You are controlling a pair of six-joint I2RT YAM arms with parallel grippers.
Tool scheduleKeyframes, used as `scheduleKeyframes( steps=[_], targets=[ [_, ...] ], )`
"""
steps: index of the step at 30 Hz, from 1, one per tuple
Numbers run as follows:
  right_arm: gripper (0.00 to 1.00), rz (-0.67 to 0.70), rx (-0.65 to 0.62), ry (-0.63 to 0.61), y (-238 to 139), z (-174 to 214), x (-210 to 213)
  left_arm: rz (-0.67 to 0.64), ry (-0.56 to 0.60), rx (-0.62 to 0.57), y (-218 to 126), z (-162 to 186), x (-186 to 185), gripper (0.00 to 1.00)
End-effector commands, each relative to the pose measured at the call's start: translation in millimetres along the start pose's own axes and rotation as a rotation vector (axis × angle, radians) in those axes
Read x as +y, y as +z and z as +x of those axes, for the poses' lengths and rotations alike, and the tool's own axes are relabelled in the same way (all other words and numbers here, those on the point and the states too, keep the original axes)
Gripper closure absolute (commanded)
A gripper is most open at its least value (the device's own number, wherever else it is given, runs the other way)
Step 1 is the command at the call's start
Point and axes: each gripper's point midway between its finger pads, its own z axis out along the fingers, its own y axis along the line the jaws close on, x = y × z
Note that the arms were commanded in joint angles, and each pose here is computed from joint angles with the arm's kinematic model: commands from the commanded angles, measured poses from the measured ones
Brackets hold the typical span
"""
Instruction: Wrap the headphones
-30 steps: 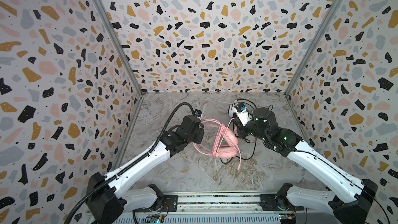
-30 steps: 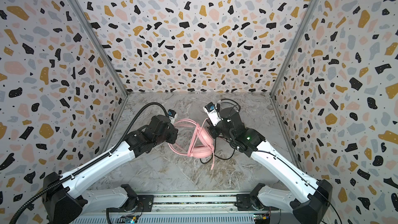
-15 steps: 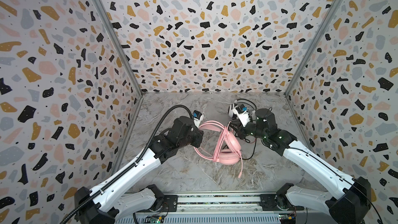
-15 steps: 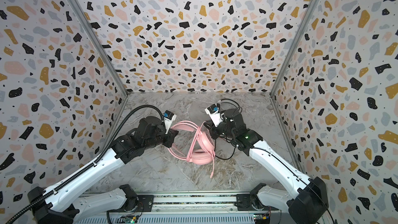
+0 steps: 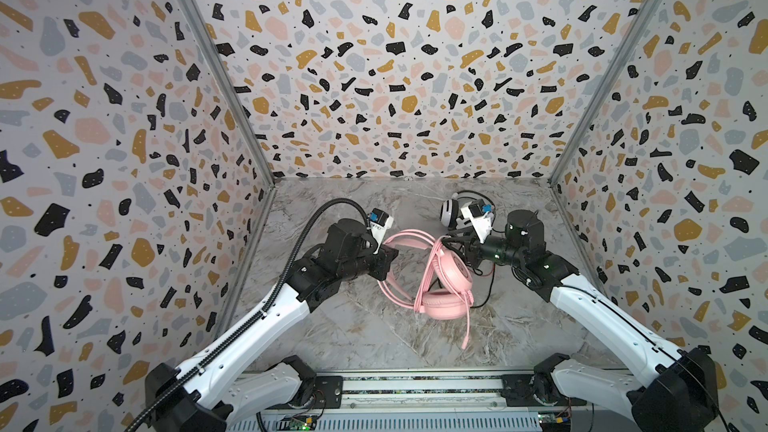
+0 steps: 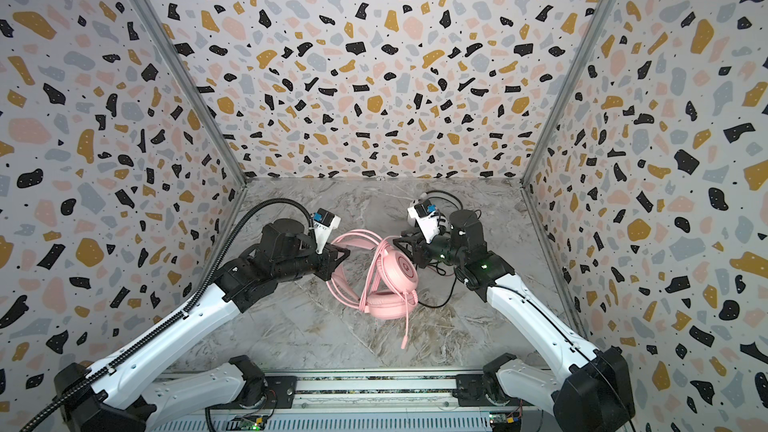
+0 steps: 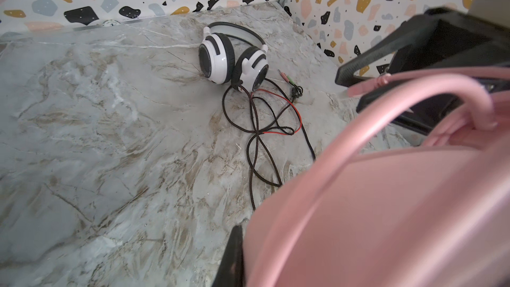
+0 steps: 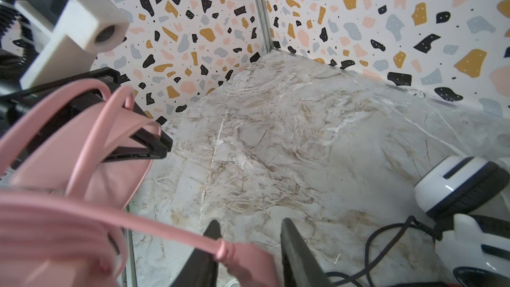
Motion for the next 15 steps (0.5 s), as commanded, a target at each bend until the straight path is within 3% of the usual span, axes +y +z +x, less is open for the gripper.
scheduleKeyframes(
  steps=[1, 9, 15],
  targets=[
    [0.54, 0.055, -0.035, 0.033, -9.4, -3.4, -10.4, 0.104, -0.065, -0.139, -14.4, -36.7, -9.6, 1.0],
    [0.51, 0.207, -0.026, 0.097, -13.2, 32.5, -41.1, -0.037, -0.248, -0.131, -7.0, -34.3, 55.2, 1.0],
    [0.51, 0.275, -0.022, 0.176, -10.6, 79.2, -57.4, -0.314, -0.455, -0.155, -7.0, -24.0, 141.2, 1.0]
  ],
)
